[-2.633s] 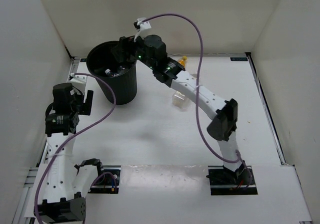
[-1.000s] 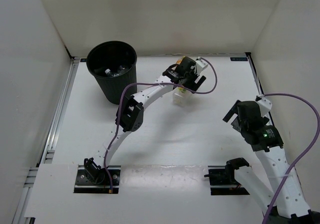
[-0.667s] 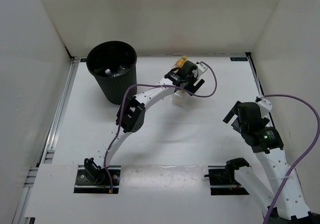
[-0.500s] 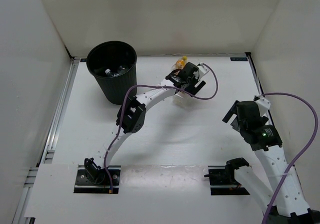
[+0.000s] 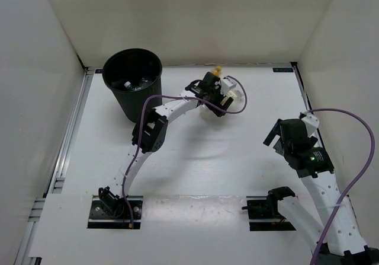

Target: Put the plastic bottles in the bin

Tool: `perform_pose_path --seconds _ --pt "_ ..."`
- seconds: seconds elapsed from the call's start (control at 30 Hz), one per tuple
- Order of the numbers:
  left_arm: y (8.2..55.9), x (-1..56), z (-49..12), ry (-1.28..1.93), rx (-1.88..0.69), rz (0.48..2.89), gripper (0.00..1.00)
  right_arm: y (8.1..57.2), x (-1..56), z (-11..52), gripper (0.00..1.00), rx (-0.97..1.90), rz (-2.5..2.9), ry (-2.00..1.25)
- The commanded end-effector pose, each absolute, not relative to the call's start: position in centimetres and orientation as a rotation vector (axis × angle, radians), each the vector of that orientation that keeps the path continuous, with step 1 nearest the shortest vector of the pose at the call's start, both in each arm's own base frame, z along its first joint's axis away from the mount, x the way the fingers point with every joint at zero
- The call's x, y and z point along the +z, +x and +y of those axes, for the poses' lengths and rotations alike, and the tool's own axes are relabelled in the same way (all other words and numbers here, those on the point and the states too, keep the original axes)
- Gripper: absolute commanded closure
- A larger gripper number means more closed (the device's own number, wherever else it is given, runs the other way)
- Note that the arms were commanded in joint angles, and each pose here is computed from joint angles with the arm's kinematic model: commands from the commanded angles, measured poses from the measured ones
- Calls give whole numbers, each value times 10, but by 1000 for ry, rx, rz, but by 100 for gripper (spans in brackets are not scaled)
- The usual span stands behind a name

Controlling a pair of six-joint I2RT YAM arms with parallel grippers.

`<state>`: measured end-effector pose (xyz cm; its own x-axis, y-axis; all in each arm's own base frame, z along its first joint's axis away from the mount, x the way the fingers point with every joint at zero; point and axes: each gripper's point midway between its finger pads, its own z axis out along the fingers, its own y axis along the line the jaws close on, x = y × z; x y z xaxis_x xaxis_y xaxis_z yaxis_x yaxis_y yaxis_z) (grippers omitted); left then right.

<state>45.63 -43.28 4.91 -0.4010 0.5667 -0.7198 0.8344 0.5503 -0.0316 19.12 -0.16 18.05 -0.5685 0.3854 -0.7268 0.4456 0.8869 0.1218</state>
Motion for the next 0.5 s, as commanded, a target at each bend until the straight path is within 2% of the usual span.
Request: perform_pose_path --seconds 0.0,0.13,0.17,0.23,0.27,0.3,0.33,0.4,0.47 --pt "432 53 -433 1207 -489 2135 0 201 199 1 0 -65 2180 583" --pt "433 57 -430 1213 -461 2129 2 201 199 1 0 -65 2180 583" --pt "432 60 -429 1212 -461 2126 16 201 199 1 0 -65 2180 583" --pt "430 69 -432 1218 -493 2109 35 201 199 1 0 -65 2180 583" --pt "429 81 -434 1214 -507 2088 59 200 200 0 0 -60 2171 584" --pt "429 87 -434 1197 -515 2087 68 200 200 0 0 -59 2171 584" --pt "430 100 -437 1191 -529 2061 77 200 200 0 0 -59 2171 584" --pt "430 140 -438 1158 -544 2001 86 200 200 0 0 -59 2171 584" --pt "429 175 -437 1134 -552 1941 89 201 204 1 0 -49 2160 595"
